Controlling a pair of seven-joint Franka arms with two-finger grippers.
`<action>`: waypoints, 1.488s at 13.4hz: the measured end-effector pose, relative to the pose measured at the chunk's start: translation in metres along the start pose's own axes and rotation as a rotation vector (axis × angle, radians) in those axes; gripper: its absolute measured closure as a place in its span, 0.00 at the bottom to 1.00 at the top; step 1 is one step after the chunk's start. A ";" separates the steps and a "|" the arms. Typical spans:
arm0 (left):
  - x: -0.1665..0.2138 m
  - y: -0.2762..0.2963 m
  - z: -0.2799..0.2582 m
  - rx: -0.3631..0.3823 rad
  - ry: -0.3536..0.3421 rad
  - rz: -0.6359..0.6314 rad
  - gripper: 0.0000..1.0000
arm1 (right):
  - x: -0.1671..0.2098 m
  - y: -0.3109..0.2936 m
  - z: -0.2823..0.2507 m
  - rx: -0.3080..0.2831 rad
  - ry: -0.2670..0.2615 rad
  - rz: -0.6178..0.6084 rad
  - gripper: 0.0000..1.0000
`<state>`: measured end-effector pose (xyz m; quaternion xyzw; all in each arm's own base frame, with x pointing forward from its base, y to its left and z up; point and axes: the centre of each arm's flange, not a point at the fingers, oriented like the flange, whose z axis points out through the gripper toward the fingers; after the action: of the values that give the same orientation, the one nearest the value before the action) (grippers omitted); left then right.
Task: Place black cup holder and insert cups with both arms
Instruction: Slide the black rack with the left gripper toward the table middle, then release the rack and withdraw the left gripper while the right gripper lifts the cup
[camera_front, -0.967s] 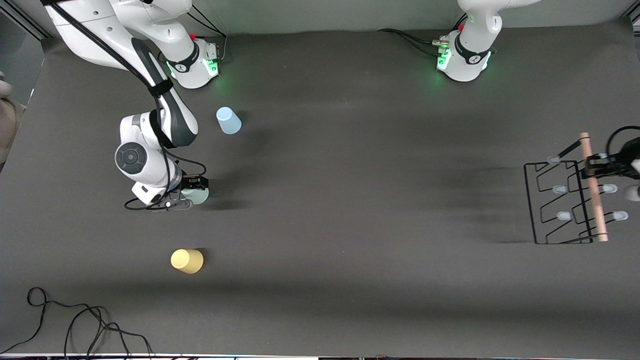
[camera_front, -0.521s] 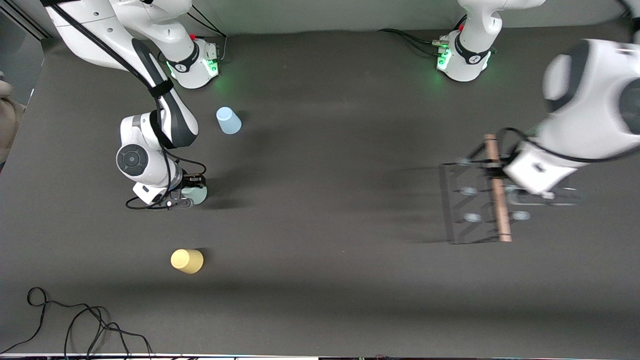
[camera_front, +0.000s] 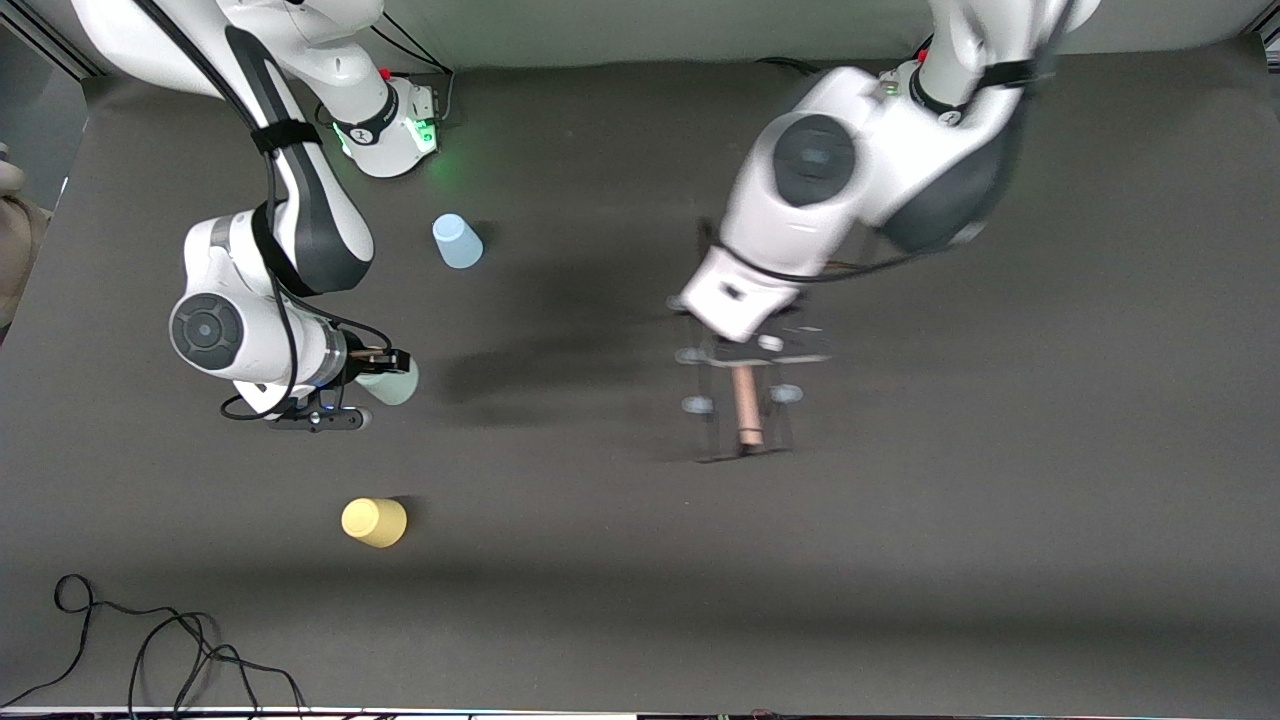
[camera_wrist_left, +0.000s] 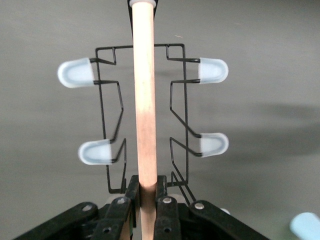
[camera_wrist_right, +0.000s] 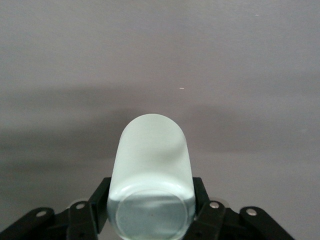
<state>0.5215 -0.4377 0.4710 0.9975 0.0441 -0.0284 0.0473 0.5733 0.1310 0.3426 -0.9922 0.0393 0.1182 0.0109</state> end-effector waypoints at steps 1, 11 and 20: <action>-0.014 0.024 0.012 -0.011 0.006 0.001 0.84 | 0.001 -0.007 -0.007 0.014 0.010 0.013 0.32; -0.062 0.107 0.140 0.008 0.052 0.026 0.84 | 0.004 -0.028 -0.044 0.027 0.038 0.035 0.32; -0.010 0.067 0.094 0.012 0.088 -0.008 0.00 | -0.026 -0.077 -0.087 0.004 -0.003 0.044 0.32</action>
<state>0.5125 -0.5136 0.3847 0.9979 0.0498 0.0153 0.0391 0.5745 0.2070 0.4347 -0.9909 0.0612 0.1198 0.0105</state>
